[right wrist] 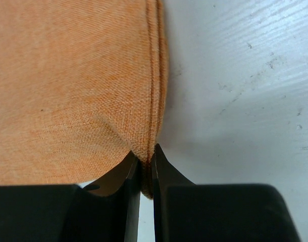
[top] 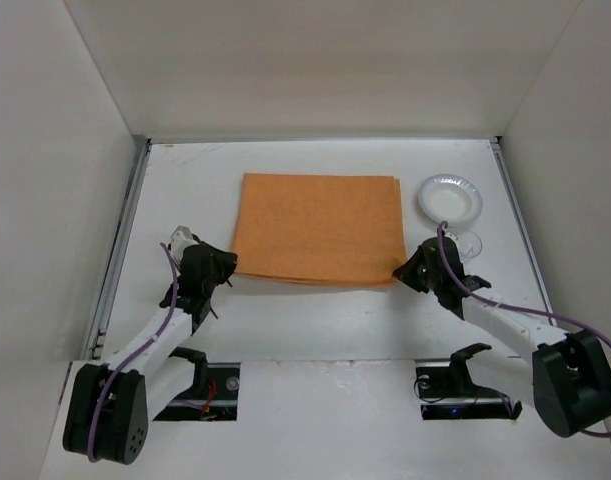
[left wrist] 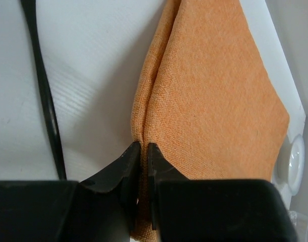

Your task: Set the dinner table for one person

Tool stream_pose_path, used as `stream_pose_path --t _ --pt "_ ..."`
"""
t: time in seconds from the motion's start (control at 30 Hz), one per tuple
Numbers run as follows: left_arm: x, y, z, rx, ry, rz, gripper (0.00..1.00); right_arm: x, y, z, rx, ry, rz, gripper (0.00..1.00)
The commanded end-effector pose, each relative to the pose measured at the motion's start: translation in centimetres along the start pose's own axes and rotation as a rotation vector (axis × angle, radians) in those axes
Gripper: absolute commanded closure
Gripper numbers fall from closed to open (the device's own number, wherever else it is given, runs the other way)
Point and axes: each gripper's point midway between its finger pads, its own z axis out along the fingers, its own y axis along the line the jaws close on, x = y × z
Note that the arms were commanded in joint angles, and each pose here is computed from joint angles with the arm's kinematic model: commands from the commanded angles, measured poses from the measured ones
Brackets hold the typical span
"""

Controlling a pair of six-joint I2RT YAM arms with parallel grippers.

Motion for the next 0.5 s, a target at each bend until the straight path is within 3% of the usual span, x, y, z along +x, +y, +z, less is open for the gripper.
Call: stream_pose_path --t 0.0,0.23,0.47 --pt "-0.5 2.5 -0.8 -0.084 -0.045 0.024 0.94 -3.3 0.0 0.5 0.047 -0.12 0.006 0.87" --pt "0.5 3.4 -1.7 -0.094 -0.019 0.039 0.93 -4.0 -1.9 -0.4 0.121 -0.183 -0.019 0.85" --pt "1.1 3.4 -2.7 -0.094 0.004 0.059 0.94 -2.9 -1.4 -1.4 0.081 -0.167 -0.014 0.86"
